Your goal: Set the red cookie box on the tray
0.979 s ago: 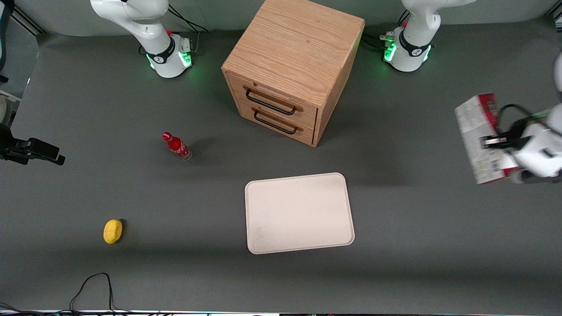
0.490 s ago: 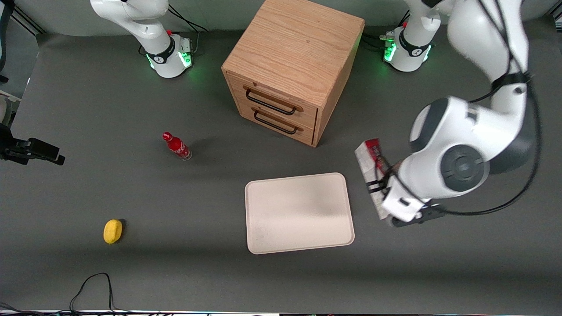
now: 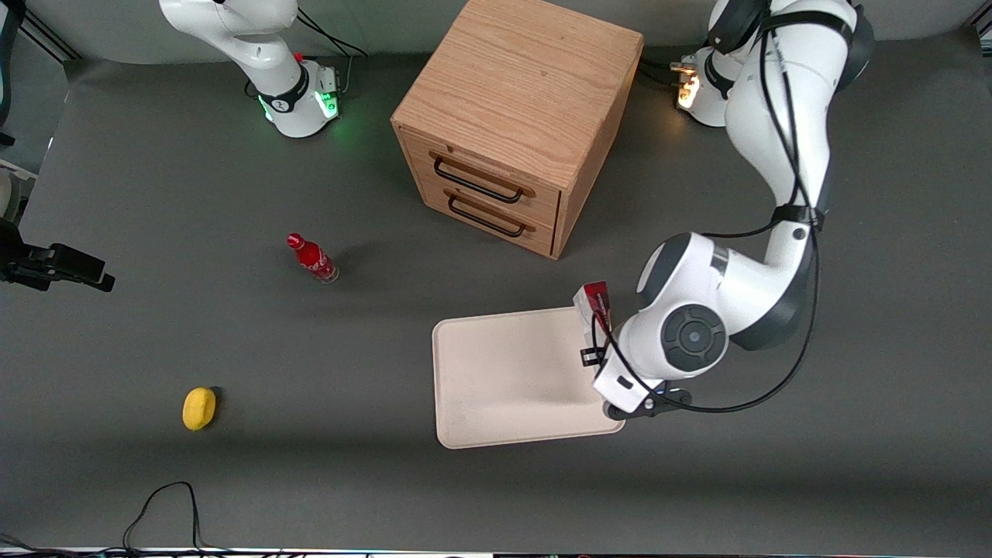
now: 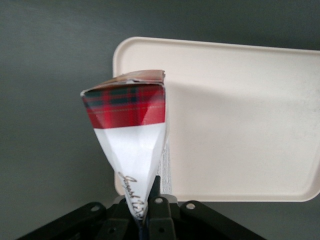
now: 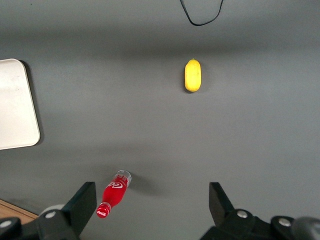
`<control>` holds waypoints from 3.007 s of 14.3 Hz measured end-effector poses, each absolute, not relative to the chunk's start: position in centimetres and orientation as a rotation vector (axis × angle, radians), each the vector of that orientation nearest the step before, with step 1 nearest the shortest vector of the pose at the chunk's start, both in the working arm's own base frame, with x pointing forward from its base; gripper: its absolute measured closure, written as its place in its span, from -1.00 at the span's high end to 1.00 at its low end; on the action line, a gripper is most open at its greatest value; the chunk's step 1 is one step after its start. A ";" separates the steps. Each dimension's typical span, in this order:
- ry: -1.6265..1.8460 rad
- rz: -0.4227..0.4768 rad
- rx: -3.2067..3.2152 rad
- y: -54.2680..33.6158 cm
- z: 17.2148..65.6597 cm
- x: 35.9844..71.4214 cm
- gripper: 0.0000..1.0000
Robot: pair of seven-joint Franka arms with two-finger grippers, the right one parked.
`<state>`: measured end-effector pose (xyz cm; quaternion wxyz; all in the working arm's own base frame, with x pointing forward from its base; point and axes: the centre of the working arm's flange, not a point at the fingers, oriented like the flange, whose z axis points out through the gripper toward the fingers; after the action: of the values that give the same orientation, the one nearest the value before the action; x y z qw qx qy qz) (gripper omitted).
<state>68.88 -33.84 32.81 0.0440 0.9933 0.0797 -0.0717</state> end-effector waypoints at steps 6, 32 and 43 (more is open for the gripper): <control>0.044 -0.211 3.106 -34.5 25.3 67.8 -0.89; 0.136 -0.104 3.083 -29.8 26.0 70.7 0.74; 0.048 -0.146 3.170 -11.9 44.5 64.2 1.00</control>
<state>64.24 -11.89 44.46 -0.0159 0.9987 0.0153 -0.0460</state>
